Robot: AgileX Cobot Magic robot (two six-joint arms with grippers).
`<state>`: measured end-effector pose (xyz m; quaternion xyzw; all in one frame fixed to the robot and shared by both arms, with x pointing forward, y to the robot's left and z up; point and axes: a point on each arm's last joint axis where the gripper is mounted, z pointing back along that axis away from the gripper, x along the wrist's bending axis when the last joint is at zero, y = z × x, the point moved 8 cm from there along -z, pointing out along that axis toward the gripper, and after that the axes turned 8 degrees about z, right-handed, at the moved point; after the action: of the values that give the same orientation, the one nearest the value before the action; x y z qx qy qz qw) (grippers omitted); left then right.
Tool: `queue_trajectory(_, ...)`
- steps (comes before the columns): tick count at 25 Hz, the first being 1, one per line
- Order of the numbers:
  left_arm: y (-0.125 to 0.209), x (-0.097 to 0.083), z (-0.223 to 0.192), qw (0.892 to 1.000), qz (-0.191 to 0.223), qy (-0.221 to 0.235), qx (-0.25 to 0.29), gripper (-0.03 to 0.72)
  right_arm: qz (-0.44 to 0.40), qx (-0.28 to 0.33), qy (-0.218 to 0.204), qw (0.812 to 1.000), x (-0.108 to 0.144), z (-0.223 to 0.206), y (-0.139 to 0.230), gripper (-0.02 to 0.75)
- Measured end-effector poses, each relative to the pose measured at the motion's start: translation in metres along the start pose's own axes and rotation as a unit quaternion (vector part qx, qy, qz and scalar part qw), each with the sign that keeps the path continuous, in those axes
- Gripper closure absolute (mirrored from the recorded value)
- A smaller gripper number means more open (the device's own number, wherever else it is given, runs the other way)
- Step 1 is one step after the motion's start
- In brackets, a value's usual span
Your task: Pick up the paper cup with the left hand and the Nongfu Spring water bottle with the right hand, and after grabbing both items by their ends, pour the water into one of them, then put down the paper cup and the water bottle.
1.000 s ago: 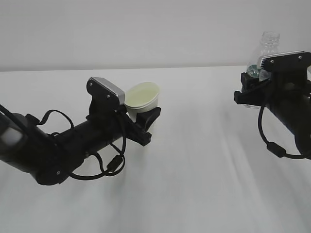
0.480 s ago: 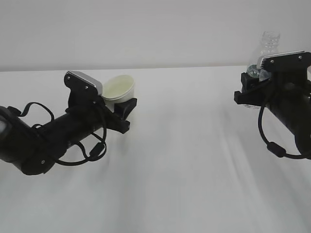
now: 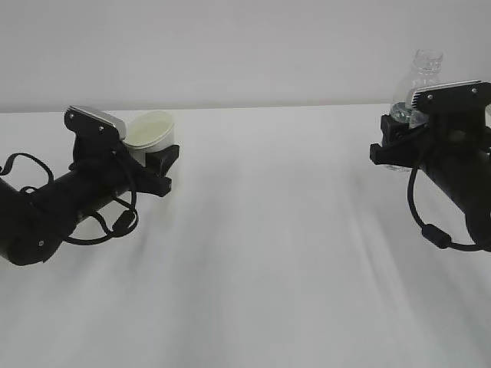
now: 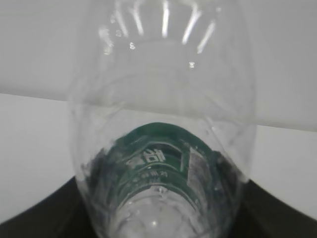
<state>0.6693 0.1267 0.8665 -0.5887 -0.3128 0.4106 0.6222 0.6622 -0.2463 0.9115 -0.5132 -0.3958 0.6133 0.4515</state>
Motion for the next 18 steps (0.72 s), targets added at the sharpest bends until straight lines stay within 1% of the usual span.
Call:
queue_trajectory(9,0.002,0.040,0.006,0.999,0.005,-0.044,0.011,0.249,0.000,0.000,0.000,1.000,0.000,0.000,0.000,0.293)
queue_trajectory(13,0.001,0.053,0.009,0.998,0.007,-0.058,0.010,0.249,0.000,0.000,0.000,1.000,0.000,0.000,0.000,0.293)
queue_trajectory(18,0.001,0.060,0.011,0.998,0.007,-0.066,0.010,0.249,0.000,0.000,0.000,1.000,0.000,0.000,0.000,0.293)
